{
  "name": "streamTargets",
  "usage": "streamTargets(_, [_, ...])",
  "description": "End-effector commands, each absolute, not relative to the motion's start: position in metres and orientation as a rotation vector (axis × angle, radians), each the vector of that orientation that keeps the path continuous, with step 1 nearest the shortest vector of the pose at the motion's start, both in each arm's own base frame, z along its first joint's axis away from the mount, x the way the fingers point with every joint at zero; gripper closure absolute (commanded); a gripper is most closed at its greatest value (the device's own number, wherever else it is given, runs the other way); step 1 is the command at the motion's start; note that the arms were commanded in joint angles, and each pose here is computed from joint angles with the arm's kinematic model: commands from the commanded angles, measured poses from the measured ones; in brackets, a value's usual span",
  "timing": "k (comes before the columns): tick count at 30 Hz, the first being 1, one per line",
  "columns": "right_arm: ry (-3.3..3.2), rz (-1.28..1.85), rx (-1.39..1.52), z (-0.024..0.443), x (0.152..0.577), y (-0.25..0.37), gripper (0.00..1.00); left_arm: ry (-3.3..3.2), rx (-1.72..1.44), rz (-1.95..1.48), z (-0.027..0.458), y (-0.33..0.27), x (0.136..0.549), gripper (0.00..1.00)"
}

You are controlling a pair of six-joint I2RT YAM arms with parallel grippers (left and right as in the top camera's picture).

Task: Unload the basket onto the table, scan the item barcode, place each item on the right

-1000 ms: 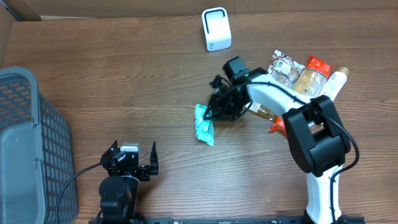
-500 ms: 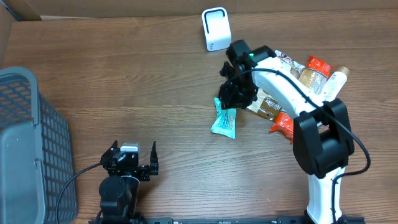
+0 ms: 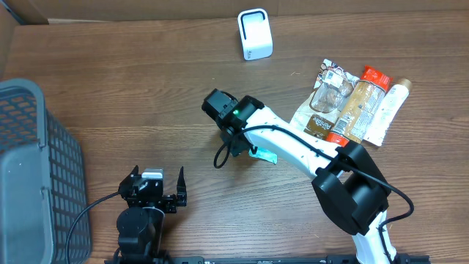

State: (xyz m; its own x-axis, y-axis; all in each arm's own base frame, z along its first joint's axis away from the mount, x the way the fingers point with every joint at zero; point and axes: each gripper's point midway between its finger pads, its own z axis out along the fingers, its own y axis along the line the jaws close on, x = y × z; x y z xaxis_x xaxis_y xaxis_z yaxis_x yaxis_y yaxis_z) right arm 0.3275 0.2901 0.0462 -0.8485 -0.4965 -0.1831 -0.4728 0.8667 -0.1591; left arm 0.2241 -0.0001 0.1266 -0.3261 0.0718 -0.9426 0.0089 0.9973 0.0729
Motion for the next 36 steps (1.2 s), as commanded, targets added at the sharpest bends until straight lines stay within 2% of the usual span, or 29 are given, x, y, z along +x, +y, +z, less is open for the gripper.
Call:
streamTargets(1, [2.79,-0.258,-0.615,0.047,0.338,0.268,0.41,1.9,0.04,0.063,0.125,0.001,0.224,0.0])
streamTargets(11, [2.719,-0.43,-0.678,0.033,0.327,0.26,0.37,1.9,0.04,0.063,0.125,0.001,0.224,0.0])
streamTargets(21, [2.73,-0.648,-0.713,0.009,0.311,0.216,0.37,1.9,0.04,0.063,0.125,0.001,0.224,0.0])
streamTargets(22, [2.732,-0.654,-0.716,0.008,0.31,0.215,0.41,1.9,0.04,0.063,0.125,0.001,0.224,0.01])
streamTargets(23, [2.734,-0.657,-0.718,0.007,0.309,0.214,0.48,1.9,0.04,0.063,0.125,0.001,0.224,0.0])
streamTargets(25, [2.732,-0.657,-0.717,0.006,0.309,0.214,0.67,1.9,0.04,0.063,0.125,0.001,0.224,0.0])
streamTargets(26, [2.73,-0.659,-0.719,0.007,0.309,0.214,0.69,1.9,0.04,0.063,0.125,0.001,0.224,0.0])
streamTargets(28, [2.713,-0.683,-0.721,0.008,0.311,0.212,0.68,1.9,0.04,0.063,0.125,0.001,0.224,0.01])
streamTargets(29, [2.687,-0.727,-0.756,0.011,0.315,0.207,0.57,1.9,0.04,0.063,0.125,0.001,0.224,0.01])
streamTargets(32, [2.632,-0.837,-0.815,0.019,0.319,0.196,0.45,1.9,0.04,0.063,0.125,0.001,0.224,0.0])
streamTargets(36, [2.608,-0.867,-0.863,0.021,0.321,0.195,0.39,1.9,0.04,0.063,0.125,0.001,0.224,0.0])
